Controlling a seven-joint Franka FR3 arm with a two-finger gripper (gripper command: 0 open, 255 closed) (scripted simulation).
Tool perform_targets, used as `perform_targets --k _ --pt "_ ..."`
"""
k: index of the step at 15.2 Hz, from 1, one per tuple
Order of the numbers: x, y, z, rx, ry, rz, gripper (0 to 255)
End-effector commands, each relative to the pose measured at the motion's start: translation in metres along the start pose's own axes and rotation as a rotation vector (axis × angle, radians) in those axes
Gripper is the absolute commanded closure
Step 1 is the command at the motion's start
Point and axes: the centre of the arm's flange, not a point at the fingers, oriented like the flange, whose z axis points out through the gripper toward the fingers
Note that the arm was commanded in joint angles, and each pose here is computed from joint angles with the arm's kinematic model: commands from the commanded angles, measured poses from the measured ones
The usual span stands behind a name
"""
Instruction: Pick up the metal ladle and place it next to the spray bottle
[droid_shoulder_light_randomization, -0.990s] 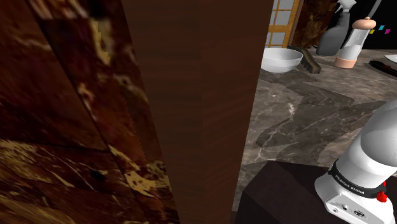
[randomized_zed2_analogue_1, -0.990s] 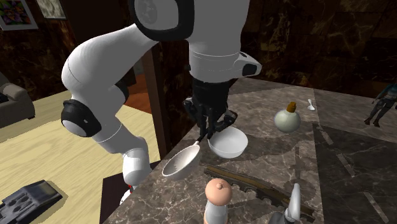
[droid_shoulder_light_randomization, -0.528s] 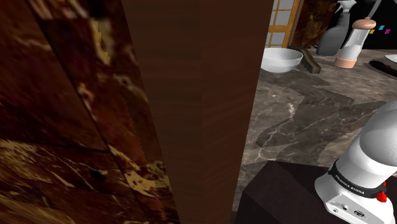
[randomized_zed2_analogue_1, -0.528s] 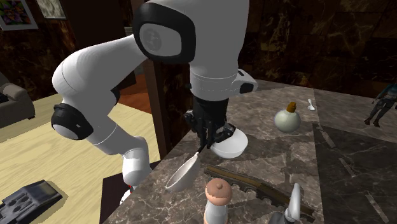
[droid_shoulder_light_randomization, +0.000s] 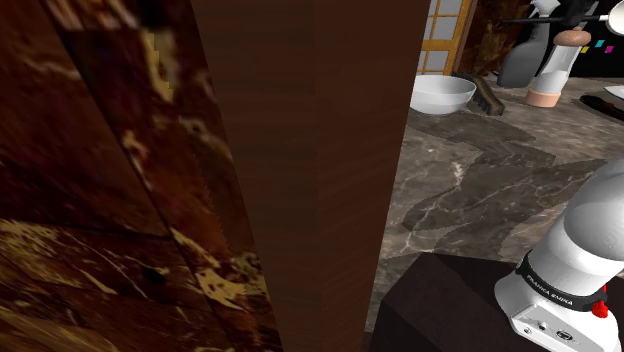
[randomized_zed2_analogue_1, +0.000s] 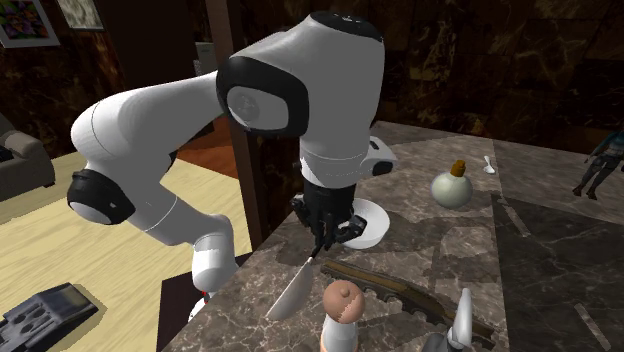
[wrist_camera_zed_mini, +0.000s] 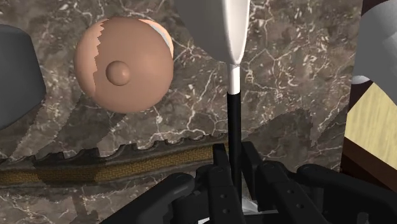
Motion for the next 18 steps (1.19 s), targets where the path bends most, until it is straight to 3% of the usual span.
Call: perform_targets --k 1,18 --pt "-0.001 0.000 0.012 0.000 0.000 0.000 255" --pt "-0.011 0.009 0.100 0.000 0.000 0.000 255"
